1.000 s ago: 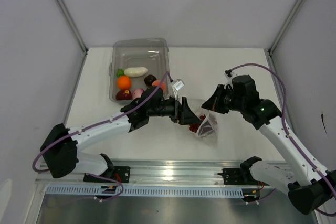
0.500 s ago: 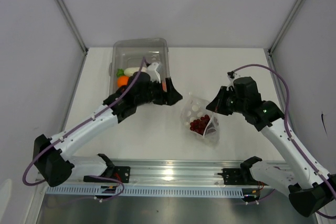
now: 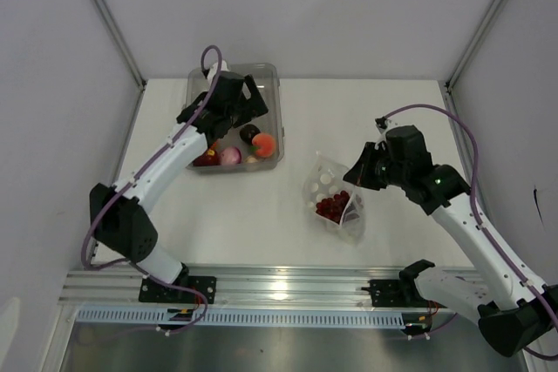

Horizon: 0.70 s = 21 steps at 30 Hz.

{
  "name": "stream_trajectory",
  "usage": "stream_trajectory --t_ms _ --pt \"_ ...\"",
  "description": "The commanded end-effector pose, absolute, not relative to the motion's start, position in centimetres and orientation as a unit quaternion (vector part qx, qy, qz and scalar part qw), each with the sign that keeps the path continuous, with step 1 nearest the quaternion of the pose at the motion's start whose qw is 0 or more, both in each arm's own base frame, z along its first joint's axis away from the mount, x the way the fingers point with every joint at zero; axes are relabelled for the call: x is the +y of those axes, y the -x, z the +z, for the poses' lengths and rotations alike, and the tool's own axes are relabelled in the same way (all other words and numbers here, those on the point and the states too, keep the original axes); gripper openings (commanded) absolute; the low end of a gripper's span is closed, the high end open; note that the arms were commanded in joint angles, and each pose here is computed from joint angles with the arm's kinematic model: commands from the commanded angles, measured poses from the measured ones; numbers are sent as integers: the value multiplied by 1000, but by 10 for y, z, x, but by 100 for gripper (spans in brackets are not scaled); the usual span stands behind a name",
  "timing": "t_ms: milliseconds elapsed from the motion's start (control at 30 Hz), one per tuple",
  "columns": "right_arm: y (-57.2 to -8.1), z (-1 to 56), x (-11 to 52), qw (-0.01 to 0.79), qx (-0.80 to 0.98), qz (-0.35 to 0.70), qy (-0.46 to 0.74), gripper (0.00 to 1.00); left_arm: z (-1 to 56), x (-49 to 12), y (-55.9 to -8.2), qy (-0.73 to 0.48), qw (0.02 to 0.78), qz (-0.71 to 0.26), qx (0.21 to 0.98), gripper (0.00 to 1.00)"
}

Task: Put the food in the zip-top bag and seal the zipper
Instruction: Place the fake fruit in the zipper food storage bag, then pick up the fake vegetable from the bin.

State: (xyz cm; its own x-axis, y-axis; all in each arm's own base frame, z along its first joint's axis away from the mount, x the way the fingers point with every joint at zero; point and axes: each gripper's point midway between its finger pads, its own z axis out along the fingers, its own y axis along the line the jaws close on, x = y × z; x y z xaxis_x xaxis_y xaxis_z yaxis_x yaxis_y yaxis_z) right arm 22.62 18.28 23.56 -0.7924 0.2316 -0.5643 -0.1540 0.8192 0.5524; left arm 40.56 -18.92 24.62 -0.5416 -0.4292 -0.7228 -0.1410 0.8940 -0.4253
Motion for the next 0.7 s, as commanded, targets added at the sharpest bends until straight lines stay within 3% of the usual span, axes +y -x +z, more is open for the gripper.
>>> stream_trajectory --t_ms 0,300,333,433,667 --pt "-234 250 181 345 891 294 -8 0 242 -167 -439 213 448 -128 858 100" --pt "-236 241 175 343 899 273 -6 0 228 -175 -517 64 455 -167 873 99" --pt "-236 238 175 341 900 271 -5 0 253 -185 -526 31 471 -198 859 100" --pt "-236 235 174 342 901 266 0 0 253 -180 -540 -52 475 -183 859 99" --pt "-238 228 177 336 903 266 15 0 204 -141 -556 -209 450 -24 868 100"
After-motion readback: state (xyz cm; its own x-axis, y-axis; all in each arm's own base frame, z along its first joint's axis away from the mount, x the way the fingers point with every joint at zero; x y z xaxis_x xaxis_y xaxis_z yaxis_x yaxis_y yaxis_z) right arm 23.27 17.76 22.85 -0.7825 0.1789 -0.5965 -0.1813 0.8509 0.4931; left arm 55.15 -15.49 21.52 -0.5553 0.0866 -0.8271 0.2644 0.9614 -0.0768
